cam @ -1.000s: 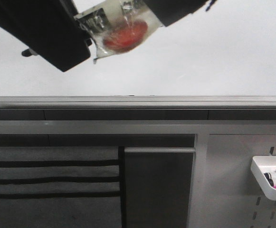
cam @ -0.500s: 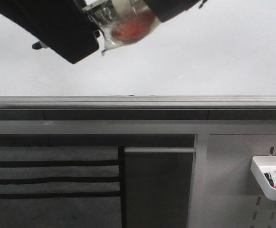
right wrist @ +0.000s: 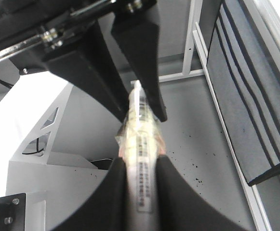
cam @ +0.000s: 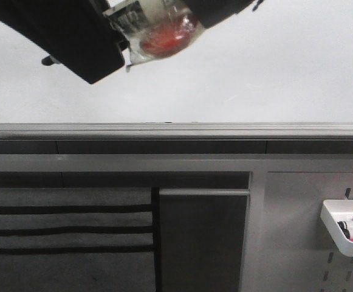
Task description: Write number 3 on whiteboard
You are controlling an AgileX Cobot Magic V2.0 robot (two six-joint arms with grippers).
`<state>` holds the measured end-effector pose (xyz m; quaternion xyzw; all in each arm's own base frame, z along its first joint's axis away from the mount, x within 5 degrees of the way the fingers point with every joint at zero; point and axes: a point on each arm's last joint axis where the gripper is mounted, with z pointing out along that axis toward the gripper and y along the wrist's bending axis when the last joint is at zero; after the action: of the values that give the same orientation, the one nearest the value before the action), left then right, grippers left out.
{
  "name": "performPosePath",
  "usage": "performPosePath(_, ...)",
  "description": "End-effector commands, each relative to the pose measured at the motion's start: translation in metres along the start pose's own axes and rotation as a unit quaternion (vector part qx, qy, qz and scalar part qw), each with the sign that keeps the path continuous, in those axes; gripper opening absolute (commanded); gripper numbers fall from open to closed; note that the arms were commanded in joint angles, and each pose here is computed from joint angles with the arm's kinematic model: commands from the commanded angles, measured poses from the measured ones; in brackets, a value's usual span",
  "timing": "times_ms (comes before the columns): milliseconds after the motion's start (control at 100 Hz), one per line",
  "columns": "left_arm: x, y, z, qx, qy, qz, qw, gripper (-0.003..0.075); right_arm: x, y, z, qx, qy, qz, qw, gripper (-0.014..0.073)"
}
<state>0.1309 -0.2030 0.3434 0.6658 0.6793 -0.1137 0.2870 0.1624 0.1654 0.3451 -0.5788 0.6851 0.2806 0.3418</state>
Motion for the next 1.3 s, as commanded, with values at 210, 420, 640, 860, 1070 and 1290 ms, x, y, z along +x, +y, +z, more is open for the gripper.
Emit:
performPosePath(210,-0.01,0.002,-0.012,-0.021,-0.044,-0.005,0.999,0.0202,-0.014,0.001,-0.009,0.012,-0.04,-0.002,0.999,-0.0056)
performPosePath(420,-0.006,0.005,-0.029,-0.053,-0.055,-0.032,0.997,0.0264,-0.018,0.0,-0.015,0.046,-0.061,0.015,0.997,-0.0056)
performPosePath(640,0.007,0.01,-0.06,-0.096,-0.085,-0.072,0.989,0.0344,-0.023,0.01,-0.034,0.07,-0.088,-0.005,0.994,-0.0056)
performPosePath(860,0.027,0.01,-0.087,-0.135,-0.106,-0.156,0.973,0.0452,-0.014,0.016,-0.06,0.143,-0.064,0.048,0.987,-0.0056)
performPosePath(1070,0.067,0.0,-0.101,-0.195,-0.116,-0.251,0.941,0.0452,0.01,0.025,-0.089,0.257,-0.038,0.169,0.951,-0.0056)
performPosePath(1290,0.1,-0.012,-0.109,-0.271,-0.165,-0.307,0.897,0.0449,0.039,0.037,-0.093,0.295,-0.069,0.237,0.923,-0.0056)
